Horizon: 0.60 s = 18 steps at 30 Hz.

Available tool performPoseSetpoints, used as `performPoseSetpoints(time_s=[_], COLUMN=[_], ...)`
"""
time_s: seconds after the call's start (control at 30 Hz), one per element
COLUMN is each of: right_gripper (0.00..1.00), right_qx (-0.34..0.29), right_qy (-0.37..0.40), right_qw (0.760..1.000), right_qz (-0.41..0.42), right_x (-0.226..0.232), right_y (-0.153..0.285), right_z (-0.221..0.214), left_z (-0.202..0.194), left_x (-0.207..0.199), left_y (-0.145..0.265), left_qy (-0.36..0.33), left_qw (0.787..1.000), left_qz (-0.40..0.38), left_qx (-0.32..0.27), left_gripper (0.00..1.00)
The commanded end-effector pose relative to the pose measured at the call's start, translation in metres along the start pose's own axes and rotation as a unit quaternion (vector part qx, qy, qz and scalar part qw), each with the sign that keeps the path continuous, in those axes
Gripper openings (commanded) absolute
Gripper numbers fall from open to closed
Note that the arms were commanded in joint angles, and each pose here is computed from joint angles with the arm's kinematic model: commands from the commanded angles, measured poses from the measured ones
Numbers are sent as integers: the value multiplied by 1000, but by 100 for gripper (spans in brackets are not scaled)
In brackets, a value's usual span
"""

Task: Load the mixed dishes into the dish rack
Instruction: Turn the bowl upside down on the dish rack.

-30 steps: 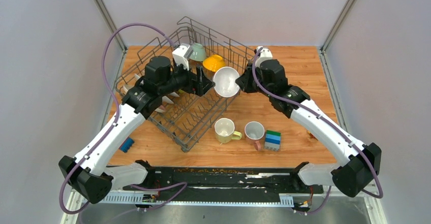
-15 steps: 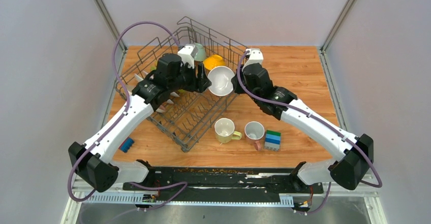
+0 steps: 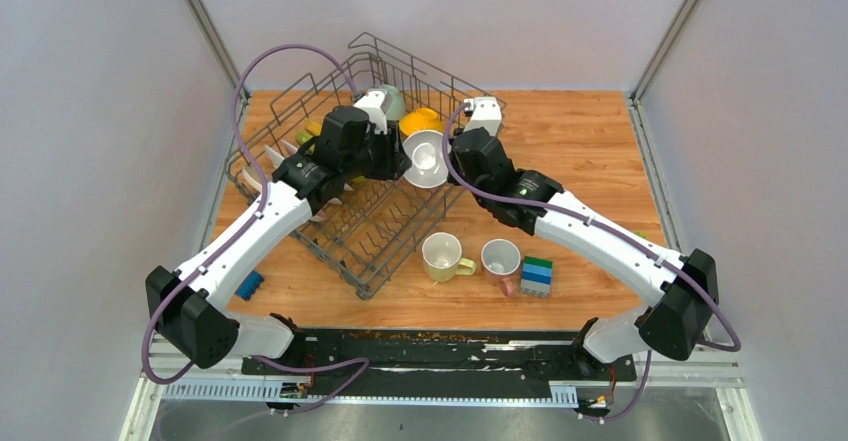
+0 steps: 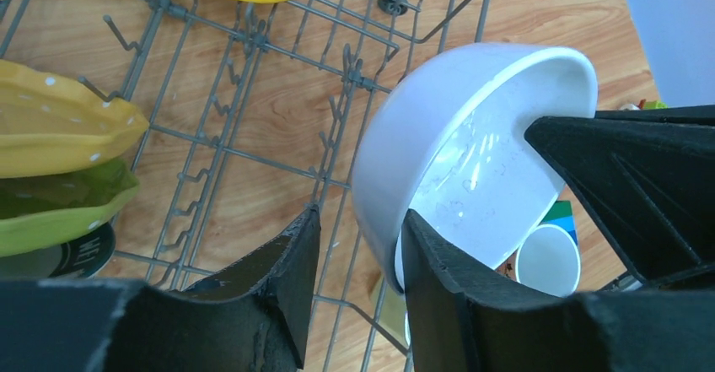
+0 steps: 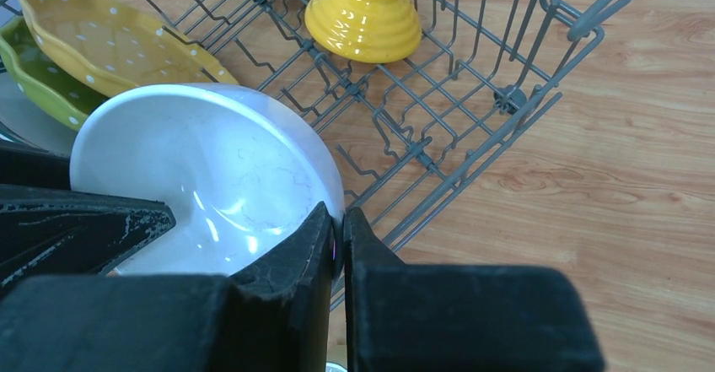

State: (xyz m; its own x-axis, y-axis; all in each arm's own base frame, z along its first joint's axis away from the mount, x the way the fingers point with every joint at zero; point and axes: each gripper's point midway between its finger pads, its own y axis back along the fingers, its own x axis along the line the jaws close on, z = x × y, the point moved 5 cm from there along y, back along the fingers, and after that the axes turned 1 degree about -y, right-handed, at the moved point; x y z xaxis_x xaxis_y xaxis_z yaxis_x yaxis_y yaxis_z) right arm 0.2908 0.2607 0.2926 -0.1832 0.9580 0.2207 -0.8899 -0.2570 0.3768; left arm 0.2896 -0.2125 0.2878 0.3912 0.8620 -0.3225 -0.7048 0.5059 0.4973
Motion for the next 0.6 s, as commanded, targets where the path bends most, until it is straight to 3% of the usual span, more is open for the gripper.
performPoseSetpoints(time_s=[0.0, 0.13, 0.5, 0.57], right_gripper=[0, 0, 0, 0], right_qx=[-44, -45, -45, -37], right_qy=[-31, -32, -22, -18], right_qw=[998, 998, 997, 996], right_qz=[15, 36, 64, 75], right_x=[18, 27, 35, 37], right_y=[5, 7, 6, 6], right_z=[26, 24, 19, 15], left_z=[12, 12, 8, 8], left_x=[-1, 1, 10, 11], left_y=[-1, -6, -6, -6], left_qy=[5, 5, 2, 0], left_qw=[1000, 999, 998, 998], left_qz=[7, 17, 44, 45], left_qx=[-28, -30, -33, -32], left_gripper=[46, 41, 3, 0])
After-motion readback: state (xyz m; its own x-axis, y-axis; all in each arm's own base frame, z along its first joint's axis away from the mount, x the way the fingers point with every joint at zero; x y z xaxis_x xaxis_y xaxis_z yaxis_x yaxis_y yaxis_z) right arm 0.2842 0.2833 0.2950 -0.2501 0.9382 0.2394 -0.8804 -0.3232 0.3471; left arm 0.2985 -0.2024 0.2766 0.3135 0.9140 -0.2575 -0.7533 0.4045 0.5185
